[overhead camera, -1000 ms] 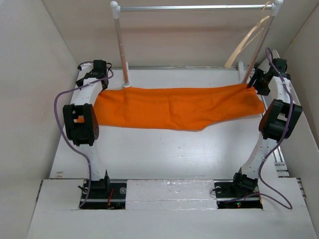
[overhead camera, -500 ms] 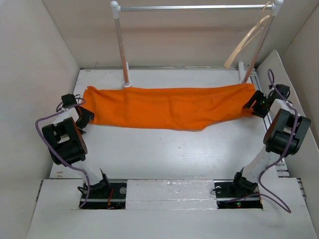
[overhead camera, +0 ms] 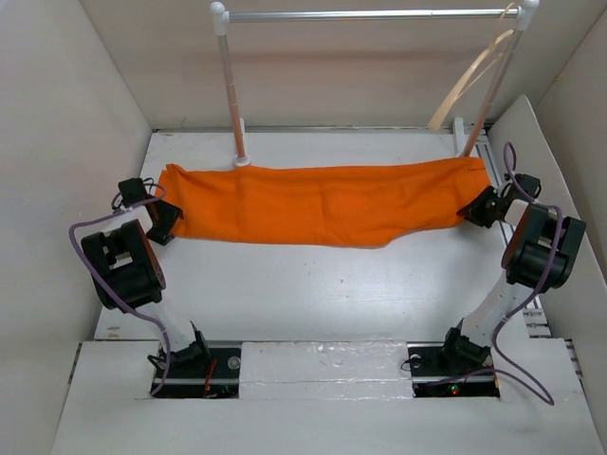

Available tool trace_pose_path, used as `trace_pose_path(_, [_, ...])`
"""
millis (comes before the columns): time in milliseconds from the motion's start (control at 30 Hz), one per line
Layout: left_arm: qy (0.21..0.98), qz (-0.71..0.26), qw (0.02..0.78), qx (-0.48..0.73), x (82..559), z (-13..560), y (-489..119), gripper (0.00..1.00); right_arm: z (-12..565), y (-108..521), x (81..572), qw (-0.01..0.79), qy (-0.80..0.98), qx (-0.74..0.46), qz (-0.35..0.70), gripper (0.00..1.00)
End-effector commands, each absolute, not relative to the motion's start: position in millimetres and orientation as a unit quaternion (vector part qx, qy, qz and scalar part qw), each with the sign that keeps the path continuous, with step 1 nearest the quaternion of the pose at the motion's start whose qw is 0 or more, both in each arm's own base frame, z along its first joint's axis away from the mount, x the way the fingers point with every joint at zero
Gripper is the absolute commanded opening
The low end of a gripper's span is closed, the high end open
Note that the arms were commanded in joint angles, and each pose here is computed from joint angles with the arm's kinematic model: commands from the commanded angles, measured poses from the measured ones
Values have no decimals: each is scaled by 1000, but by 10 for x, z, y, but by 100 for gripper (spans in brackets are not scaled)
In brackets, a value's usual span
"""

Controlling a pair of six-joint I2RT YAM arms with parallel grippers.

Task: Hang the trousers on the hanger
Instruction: Fold the trousers at the center of the board.

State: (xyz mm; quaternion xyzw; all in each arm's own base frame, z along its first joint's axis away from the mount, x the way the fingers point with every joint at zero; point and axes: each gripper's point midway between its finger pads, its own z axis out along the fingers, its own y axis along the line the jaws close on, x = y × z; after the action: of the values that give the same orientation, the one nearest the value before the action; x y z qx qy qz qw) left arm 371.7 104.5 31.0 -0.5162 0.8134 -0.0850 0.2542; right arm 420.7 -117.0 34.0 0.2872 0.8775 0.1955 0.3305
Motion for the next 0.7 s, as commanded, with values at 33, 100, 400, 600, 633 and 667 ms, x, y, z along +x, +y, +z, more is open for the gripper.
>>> trace_pose_path(33, [813,-88,212,-535,3667,45,986,46,427,-1160,4233,356,866,299,185,7])
trace_pose_path(100, [809,-64,226,-539,3662,86,1083,13,520,-1155,4152,357,869,295,174,4])
trace_pose_path(400, [795,115,189,-565,2877,260,1640,0,925,-1125,3621,379,870,286,128,0])
trace_pose_path(600, [766,150,169,-601,2197,349,1666,0,1181,-1201,3083,400,857,310,94,0])
trace_pose_path(633, [765,152,166,-603,2168,362,1653,0,1283,-1215,3009,415,852,309,85,0])
trace_pose_path(667, [760,155,167,-609,2172,397,1669,0,1275,-1279,2922,416,848,320,78,0])
